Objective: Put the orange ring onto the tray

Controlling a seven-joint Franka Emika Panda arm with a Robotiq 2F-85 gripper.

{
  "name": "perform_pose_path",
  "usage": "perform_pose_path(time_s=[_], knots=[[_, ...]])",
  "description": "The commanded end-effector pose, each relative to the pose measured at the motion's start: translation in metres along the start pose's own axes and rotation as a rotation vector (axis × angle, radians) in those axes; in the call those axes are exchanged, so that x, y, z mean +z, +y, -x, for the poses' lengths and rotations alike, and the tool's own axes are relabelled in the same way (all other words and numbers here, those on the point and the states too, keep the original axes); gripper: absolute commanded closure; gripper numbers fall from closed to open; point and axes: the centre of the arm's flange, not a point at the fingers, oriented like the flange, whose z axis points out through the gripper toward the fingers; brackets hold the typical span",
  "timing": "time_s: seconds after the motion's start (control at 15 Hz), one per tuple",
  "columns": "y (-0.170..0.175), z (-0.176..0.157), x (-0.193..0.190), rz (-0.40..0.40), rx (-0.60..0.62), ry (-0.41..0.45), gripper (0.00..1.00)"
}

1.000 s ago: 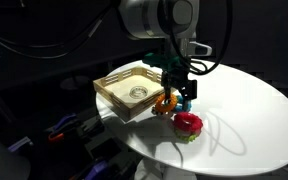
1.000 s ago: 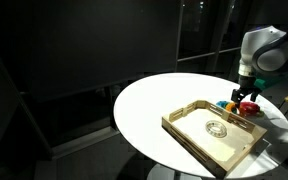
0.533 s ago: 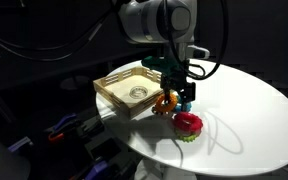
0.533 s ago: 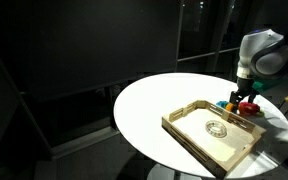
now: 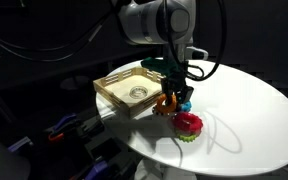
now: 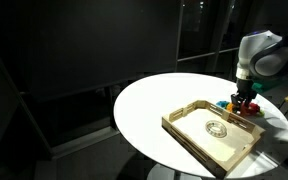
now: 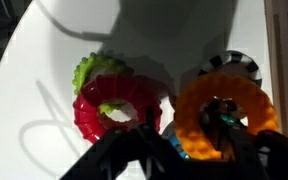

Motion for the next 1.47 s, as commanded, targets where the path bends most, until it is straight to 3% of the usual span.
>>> perform_pose_path(time_s=[0.0,0.13,0.27,0.4,1.4], knots=[[0.003,-0.006,0.000,-0.007,-0.011,0.012,0.79],[0.004,-0.005,0.000,-0.006,-0.008,0.012,0.95],[0.005,-0.005,-0.001,-0.008,-0.005,0.012,0.92],[0.006,-0.005,-0.004,-0.011,-0.002,0.014,0.98],[0.018,-0.009,-0.069,-0.160,0.048,0.055,0.95]])
